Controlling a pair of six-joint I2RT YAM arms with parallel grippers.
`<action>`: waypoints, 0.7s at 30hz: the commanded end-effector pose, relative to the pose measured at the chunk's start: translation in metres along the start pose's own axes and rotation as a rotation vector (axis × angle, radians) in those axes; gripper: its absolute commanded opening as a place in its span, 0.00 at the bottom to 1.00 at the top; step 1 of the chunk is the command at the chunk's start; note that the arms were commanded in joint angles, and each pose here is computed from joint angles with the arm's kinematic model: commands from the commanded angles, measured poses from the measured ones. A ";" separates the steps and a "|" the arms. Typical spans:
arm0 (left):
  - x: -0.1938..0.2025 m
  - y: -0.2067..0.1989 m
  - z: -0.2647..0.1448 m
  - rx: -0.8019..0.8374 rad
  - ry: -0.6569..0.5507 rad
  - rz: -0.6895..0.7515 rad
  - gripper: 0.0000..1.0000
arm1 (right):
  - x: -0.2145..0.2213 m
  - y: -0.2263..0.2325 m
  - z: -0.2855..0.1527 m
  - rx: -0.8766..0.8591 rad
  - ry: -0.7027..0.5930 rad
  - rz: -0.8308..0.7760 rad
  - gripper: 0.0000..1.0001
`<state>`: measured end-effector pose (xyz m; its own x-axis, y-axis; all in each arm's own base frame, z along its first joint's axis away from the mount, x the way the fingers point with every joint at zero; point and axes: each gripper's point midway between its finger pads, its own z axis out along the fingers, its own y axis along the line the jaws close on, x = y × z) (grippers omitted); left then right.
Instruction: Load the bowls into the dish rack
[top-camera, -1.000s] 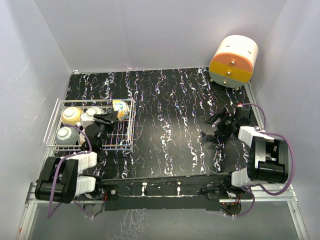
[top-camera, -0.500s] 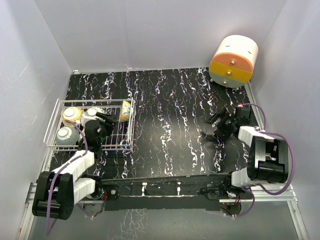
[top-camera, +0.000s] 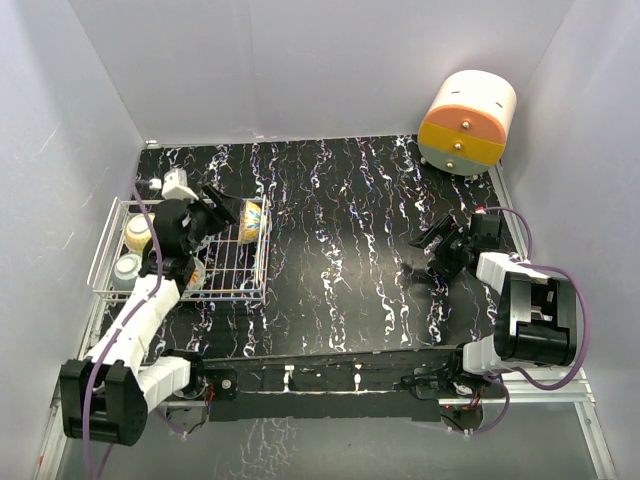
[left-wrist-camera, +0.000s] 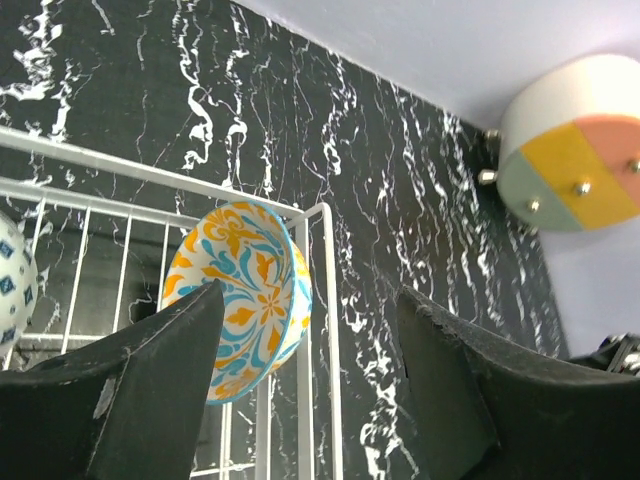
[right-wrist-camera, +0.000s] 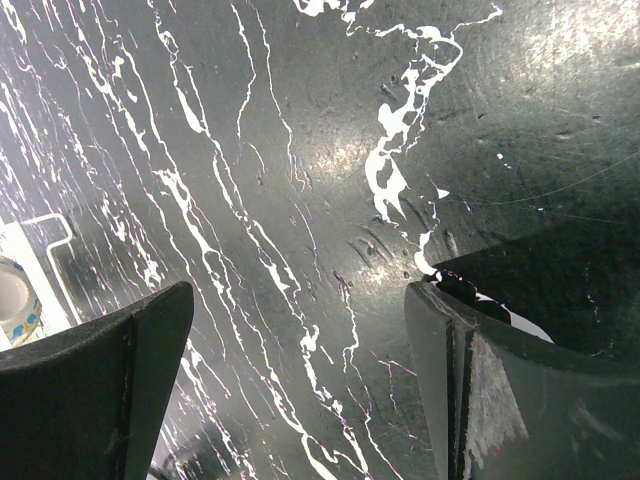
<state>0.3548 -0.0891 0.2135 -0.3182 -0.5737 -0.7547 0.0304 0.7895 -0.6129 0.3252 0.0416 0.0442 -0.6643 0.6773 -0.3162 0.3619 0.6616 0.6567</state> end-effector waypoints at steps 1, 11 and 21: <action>0.013 -0.006 0.002 0.046 0.177 0.198 0.67 | 0.011 -0.022 0.004 0.085 0.034 0.011 0.91; 0.037 -0.007 0.017 0.097 0.365 0.269 0.62 | 0.011 -0.022 0.003 0.086 0.033 0.010 0.91; 0.054 -0.005 0.025 0.121 0.399 0.223 0.53 | 0.011 -0.021 0.003 0.082 0.035 0.010 0.91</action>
<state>0.3578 -0.1239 0.1653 -0.6318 -0.2438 -0.7358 0.2162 0.8561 -0.4693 0.3252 0.0416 0.0442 -0.6643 0.6773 -0.3162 0.3619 0.6616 0.6567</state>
